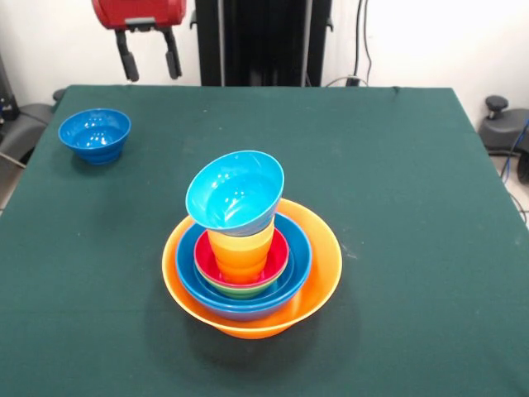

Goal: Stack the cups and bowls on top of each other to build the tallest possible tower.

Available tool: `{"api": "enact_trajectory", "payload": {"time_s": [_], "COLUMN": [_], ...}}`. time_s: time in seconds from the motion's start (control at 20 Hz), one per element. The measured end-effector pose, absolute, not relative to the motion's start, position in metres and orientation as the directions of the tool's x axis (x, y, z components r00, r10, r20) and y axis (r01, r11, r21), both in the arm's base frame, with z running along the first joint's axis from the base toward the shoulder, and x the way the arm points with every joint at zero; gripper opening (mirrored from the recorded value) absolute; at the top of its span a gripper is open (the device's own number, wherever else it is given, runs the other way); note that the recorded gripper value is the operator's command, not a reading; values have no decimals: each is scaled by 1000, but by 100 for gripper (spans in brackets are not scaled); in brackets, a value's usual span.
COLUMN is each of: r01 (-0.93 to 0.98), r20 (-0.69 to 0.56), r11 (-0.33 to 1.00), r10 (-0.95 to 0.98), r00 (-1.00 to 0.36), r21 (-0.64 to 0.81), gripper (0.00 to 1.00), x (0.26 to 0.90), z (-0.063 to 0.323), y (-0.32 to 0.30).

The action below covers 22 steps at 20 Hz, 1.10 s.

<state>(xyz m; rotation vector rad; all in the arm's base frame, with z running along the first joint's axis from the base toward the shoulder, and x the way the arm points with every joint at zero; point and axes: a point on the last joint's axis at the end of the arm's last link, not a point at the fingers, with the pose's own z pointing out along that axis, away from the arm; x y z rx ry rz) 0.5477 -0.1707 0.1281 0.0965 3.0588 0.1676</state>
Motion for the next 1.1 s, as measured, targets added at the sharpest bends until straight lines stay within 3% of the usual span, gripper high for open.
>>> {"api": "enact_trajectory", "payload": {"time_s": [1.1], "r01": [147], "r20": [-76], "r11": [978], "r10": [159], "r00": [-984], "r21": [145], "gripper": [100], "x": [504], "z": [97], "y": [-249]}}
